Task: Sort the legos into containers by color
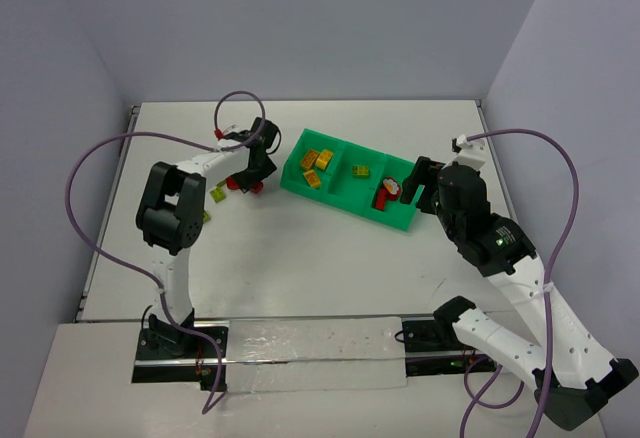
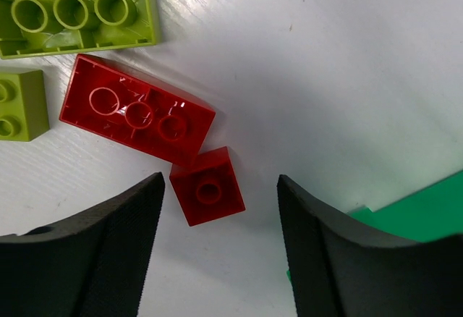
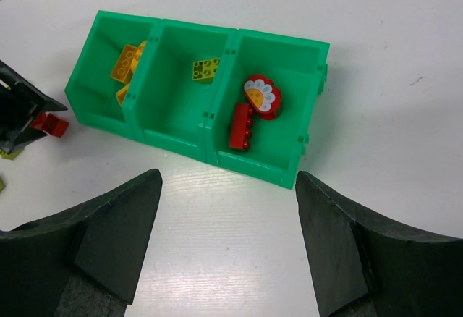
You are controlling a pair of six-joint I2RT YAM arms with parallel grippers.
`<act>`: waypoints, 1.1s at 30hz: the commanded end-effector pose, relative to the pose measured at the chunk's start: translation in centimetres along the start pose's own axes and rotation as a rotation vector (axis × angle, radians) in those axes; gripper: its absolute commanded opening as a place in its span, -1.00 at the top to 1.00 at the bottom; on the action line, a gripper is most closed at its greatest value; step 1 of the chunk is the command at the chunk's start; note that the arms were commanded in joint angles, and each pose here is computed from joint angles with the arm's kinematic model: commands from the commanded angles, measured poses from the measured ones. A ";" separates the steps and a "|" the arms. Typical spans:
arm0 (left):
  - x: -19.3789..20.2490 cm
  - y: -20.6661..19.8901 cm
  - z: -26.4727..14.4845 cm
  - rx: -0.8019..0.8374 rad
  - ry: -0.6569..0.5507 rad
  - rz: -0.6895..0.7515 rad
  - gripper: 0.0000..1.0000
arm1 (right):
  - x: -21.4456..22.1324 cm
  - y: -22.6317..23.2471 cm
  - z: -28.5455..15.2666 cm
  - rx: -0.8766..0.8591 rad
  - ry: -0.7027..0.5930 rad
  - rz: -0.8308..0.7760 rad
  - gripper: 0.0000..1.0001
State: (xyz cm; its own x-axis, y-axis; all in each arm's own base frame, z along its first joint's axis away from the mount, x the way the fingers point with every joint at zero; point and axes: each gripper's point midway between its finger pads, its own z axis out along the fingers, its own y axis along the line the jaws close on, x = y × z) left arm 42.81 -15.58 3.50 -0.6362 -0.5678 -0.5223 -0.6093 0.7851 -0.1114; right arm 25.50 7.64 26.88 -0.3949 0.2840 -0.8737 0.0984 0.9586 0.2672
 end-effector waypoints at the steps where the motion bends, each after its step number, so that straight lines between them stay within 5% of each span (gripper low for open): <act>1: 1.0 0.1 1.1 -0.010 0.025 -0.021 -0.28 | -1.7 0.0 -0.8 -0.005 -0.050 0.012 -0.64; 9: -1.5 -0.1 -2.4 0.046 -0.028 -0.018 0.67 | -1.9 0.0 -0.9 -0.007 -0.054 0.016 -0.64; 13: -4.4 -0.7 -7.2 0.156 -0.096 -0.010 0.88 | -1.8 0.0 -0.9 -0.007 -0.053 0.018 -0.64; 21: -5.0 -4.9 -14.7 0.434 -0.200 0.177 0.99 | -1.6 0.4 -0.6 -0.022 -0.051 0.034 -0.64; 33: 7.7 -17.4 -22.4 0.829 -0.030 0.503 0.99 | -3.6 -1.0 -2.3 0.016 -0.141 0.072 -0.63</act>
State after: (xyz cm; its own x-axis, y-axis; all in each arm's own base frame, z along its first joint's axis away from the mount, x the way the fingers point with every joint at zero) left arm 38.36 -32.48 17.03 -0.7160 -0.1587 -0.6798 0.0811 0.9483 -0.3068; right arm 25.07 7.10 27.74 -0.3603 0.3031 -0.8822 0.1056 0.9529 0.2843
